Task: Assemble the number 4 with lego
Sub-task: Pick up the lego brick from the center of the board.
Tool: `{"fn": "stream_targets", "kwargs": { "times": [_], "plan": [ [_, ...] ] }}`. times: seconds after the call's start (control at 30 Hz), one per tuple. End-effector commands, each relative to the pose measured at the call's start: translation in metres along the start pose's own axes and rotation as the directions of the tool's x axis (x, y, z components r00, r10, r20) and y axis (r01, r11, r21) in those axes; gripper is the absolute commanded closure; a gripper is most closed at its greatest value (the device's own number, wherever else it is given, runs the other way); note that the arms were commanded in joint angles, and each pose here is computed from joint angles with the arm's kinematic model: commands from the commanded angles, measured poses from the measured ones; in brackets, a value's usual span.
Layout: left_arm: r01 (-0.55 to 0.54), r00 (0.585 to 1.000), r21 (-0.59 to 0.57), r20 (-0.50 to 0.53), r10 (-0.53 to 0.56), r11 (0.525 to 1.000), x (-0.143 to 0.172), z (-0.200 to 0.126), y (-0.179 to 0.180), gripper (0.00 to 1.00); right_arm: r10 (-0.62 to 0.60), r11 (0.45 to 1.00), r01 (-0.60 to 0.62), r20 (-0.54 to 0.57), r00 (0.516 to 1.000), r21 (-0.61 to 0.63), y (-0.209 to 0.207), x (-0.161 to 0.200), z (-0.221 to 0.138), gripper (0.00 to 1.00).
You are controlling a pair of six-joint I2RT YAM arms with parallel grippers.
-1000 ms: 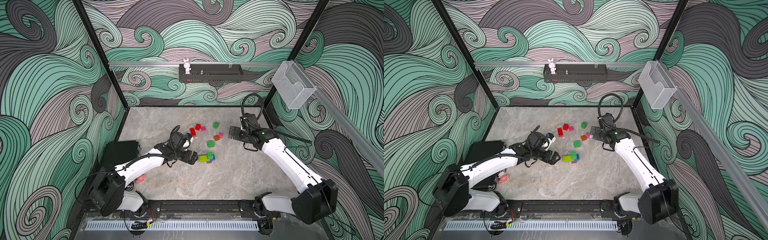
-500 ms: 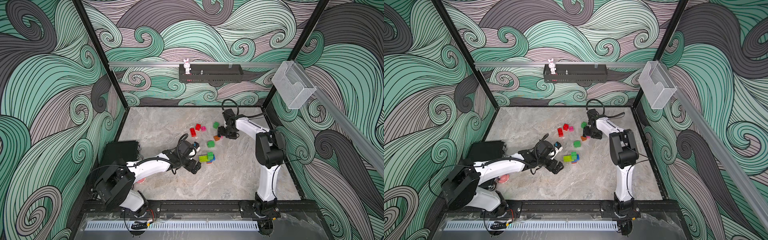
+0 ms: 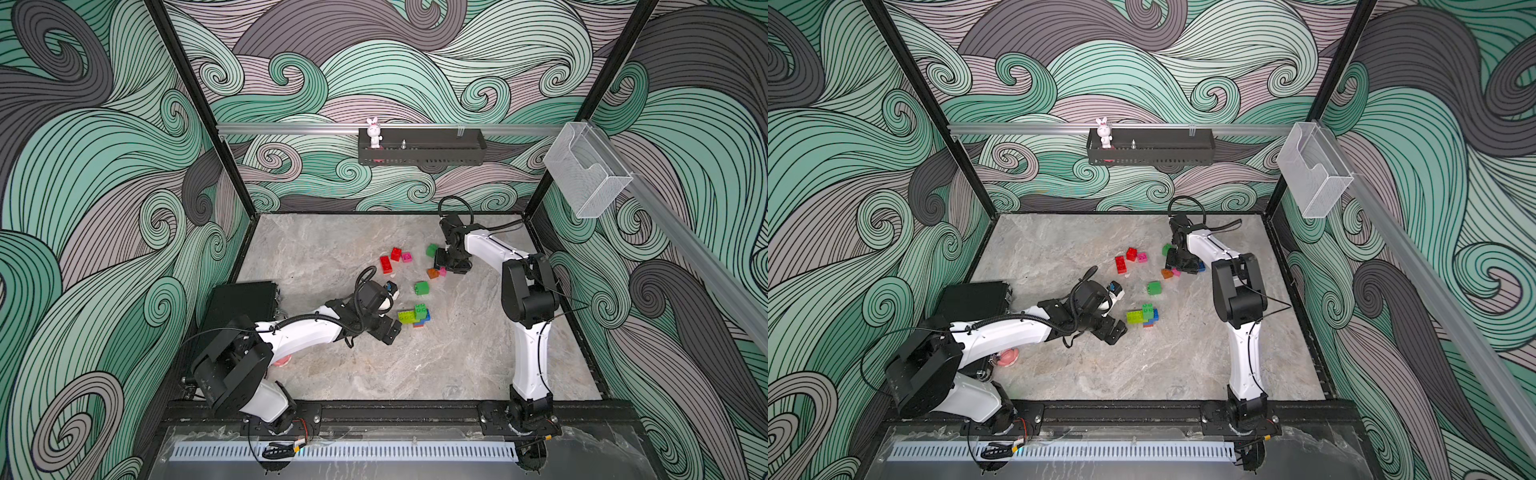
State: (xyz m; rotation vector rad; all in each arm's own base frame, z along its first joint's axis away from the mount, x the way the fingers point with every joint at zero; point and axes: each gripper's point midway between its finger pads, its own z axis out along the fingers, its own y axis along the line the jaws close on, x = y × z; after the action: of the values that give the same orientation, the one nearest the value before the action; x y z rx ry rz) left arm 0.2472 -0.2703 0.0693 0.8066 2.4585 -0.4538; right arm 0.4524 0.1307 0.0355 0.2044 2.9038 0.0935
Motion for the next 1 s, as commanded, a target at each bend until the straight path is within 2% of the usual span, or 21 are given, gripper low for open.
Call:
{"fn": "stream_targets", "kwargs": {
  "times": [0.0,0.27,0.5,0.73,0.97],
  "plan": [
    [0.003,1.000,-0.008,0.031,-0.003,1.000,-0.011,-0.003,0.000,0.01,0.038,0.999,-0.038,0.042,0.998,0.002,0.002,-0.007,-0.008,0.35],
    [0.002,1.000,-0.015,0.027,-0.001,1.000,-0.009,-0.003,0.001,0.01,0.053,0.998,-0.055,0.060,0.997,0.030,-0.001,-0.014,-0.004,0.35],
    [0.005,0.999,-0.031,0.035,-0.004,1.000,-0.009,-0.005,0.004,0.01,0.021,0.999,-0.020,-0.014,1.000,0.030,0.002,-0.001,0.013,0.47],
    [0.012,0.999,-0.042,0.031,-0.011,0.999,-0.007,-0.005,0.007,0.01,-0.037,0.999,0.038,-0.040,0.999,0.027,0.007,0.001,0.015,0.44],
    [0.014,0.999,-0.044,0.031,-0.012,0.999,-0.007,-0.005,0.007,0.01,-0.063,0.995,0.065,-0.029,0.998,0.071,0.004,0.000,0.011,0.56]
  ]
}}
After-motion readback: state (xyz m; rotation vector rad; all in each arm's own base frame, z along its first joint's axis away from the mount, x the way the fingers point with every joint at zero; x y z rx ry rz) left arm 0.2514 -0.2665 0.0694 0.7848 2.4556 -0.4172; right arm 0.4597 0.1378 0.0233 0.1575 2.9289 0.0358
